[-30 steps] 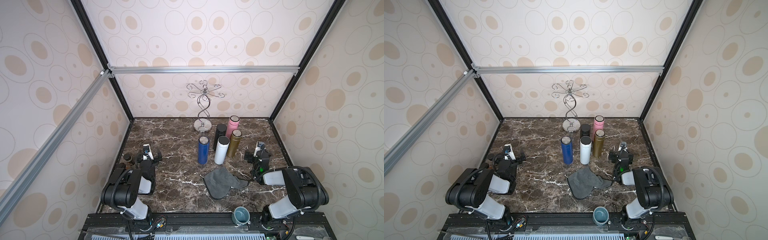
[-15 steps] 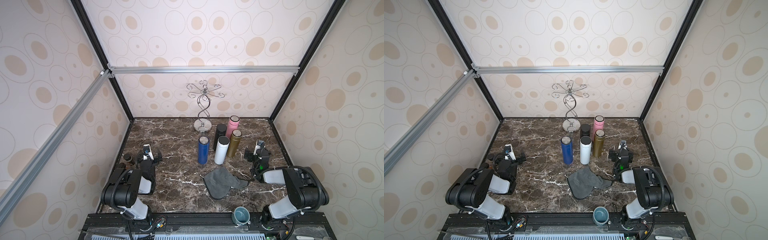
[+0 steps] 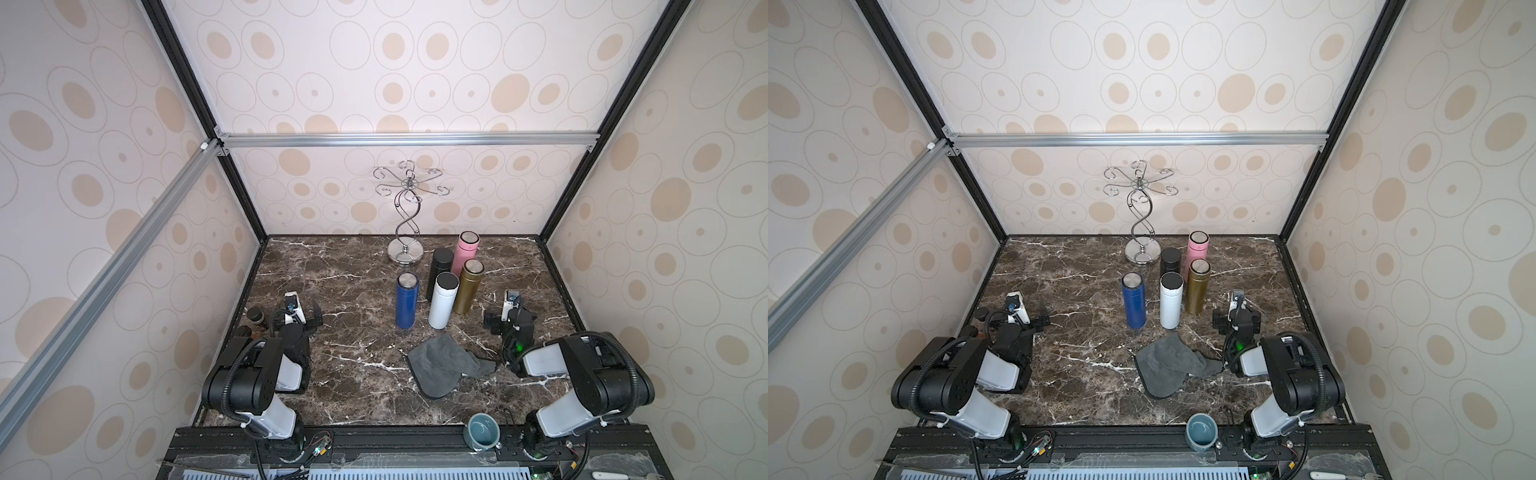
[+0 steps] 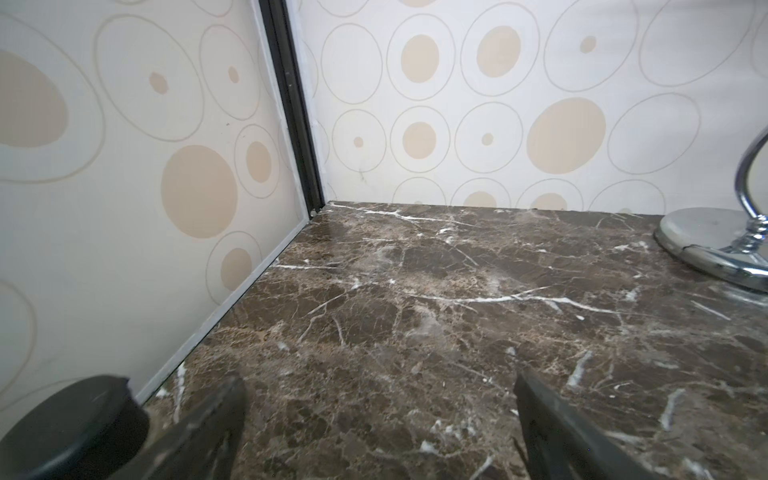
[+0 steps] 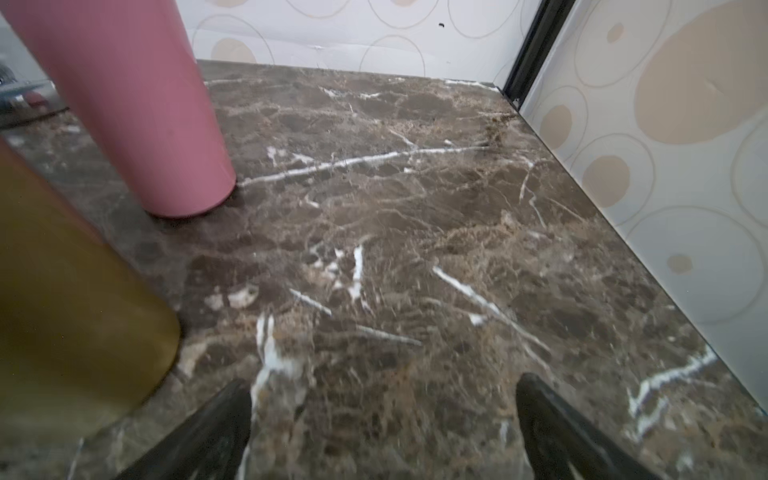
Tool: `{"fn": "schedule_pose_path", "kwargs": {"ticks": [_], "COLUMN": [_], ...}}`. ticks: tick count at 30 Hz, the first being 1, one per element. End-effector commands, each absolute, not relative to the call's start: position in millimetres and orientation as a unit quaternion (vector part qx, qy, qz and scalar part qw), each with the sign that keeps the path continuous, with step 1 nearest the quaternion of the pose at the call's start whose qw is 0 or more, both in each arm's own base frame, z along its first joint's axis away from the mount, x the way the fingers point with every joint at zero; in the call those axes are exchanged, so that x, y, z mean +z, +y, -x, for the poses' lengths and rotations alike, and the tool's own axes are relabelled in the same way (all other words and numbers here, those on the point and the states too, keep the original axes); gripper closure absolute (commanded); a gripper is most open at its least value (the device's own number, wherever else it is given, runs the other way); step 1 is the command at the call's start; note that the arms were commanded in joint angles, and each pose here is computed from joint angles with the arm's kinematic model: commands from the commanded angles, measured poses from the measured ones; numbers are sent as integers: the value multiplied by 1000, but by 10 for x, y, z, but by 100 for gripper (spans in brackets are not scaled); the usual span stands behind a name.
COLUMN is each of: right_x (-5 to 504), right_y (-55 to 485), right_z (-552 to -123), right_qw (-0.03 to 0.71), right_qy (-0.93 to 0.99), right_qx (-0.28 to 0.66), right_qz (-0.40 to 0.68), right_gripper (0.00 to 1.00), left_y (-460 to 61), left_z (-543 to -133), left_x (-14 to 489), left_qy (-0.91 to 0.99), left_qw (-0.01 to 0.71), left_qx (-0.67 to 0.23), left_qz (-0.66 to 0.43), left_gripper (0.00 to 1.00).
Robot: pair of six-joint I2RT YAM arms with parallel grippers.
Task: Wipe the surface of the thermos
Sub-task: Reset both arms
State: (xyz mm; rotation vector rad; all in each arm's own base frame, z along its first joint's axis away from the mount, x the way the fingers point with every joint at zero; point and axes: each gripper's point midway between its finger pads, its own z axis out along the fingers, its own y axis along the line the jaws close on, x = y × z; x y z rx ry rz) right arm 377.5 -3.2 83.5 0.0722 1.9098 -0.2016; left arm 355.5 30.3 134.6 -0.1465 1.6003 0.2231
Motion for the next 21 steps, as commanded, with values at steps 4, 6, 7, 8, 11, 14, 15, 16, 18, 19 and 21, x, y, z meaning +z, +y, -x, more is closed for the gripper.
{"fn": "schedule_pose_path", "kwargs": {"ticks": [4,6,7,8,11,14,15,16,18,19,21], "right_x": [893,911,918,893,896,884,894,890,896,887,887], "right_y": [-137,-154,-189,-192,-194,-191,-191,-191,-190,-190,-186], "right_z": [-3899,-3943,-3948,-3932,-3929,-3922,-3920,-3928,-3932,-3929,-3927], "right_qw": [565,567,575,561,565,553,554,557,560,558,554], "right_qy": [817,818,811,821,818,826,826,824,822,823,826], "right_qx": [-104,-81,-88,-89,-89,-88,-87,-89,-89,-89,-88], "right_qz": [-48,-52,-58,-59,-59,-60,-61,-60,-59,-59,-59], "right_gripper": [1,0,0,0,0,0,0,0,0,0,0], "left_y": [373,373,383,383,383,374,355,305,222,224,226], "left_z": [-3666,-3682,-3681,-3690,-3673,-3677,-3679,-3690,-3739,-3773,-3791], "left_x": [1343,1348,1309,1324,1332,1341,1347,1332,1305,1282,1274], "left_qy": [725,721,729,726,724,723,722,726,733,738,740], "left_qw": [674,679,670,673,675,676,678,676,672,667,665], "left_qx": [113,114,114,115,114,115,115,108,97,93,92], "left_qz": [85,79,83,83,83,80,74,62,38,38,38], "left_gripper": [0,0,0,0,0,0,0,0,0,0,0]}}
